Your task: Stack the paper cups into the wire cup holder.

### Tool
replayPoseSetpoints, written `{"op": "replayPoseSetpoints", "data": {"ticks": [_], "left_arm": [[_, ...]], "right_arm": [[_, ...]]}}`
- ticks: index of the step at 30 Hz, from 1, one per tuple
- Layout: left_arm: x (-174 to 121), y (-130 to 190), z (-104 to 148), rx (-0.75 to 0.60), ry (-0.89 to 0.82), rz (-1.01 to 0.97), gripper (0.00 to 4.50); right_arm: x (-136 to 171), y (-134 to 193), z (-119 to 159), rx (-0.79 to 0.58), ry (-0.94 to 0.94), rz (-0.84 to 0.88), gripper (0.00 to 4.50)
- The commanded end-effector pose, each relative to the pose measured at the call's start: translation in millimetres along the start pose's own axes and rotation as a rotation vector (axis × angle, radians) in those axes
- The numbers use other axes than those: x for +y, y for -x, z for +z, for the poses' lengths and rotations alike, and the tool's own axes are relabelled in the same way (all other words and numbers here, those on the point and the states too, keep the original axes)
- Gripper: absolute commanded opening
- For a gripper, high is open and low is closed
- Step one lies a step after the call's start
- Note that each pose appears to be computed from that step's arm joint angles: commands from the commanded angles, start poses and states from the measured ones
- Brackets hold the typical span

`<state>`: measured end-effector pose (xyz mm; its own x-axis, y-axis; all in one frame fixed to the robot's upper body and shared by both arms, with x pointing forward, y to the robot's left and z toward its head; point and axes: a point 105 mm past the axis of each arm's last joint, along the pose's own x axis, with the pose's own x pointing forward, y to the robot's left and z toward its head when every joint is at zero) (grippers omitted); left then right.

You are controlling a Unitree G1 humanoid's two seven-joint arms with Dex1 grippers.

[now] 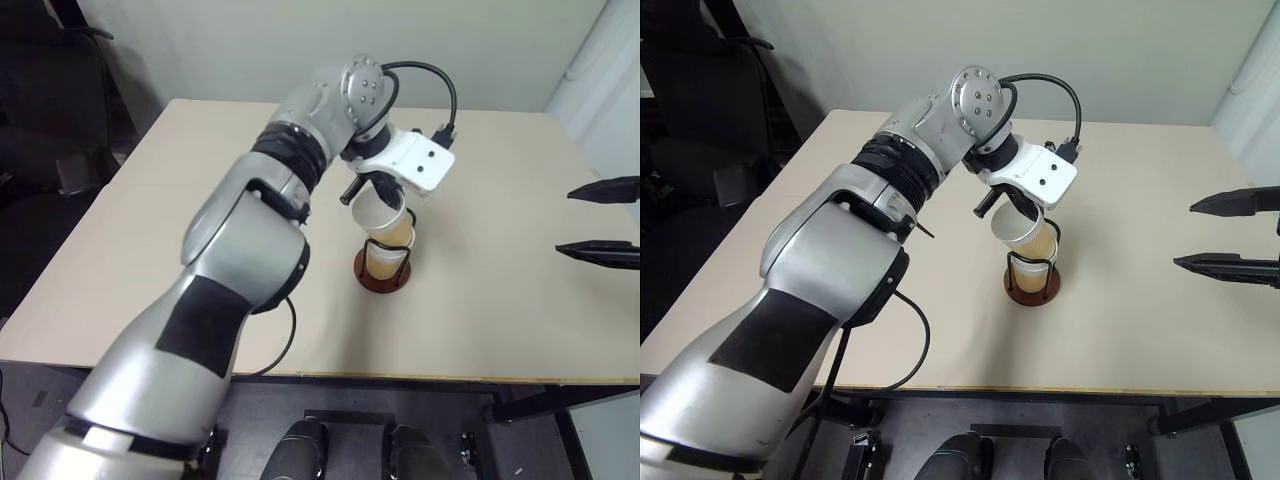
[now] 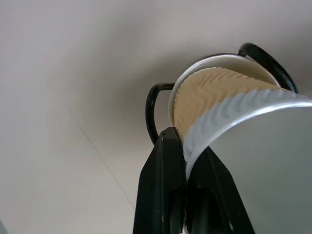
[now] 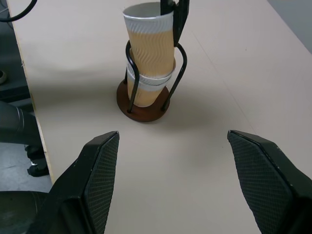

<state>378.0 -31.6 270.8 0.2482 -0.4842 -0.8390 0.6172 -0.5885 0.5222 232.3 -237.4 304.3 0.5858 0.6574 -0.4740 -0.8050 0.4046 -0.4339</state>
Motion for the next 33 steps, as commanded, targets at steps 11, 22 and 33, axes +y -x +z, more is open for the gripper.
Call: {"op": "replayPoseSetpoints", "data": {"ticks": [11,22,33], "left_arm": [[14,3,17,-0.041,-0.009,0.064,2.08],[39,4,31,-0.031,-0.073,0.265,4.44],[54,6,33,0.016,-0.124,0.396,4.44]], "right_arm": [[1,11,7,0.009,0.023,-0.048,3.59],[2,10,6,0.011,0.027,-0.044,3.59],[2,11,6,0.014,0.024,-0.049,3.59]]}}
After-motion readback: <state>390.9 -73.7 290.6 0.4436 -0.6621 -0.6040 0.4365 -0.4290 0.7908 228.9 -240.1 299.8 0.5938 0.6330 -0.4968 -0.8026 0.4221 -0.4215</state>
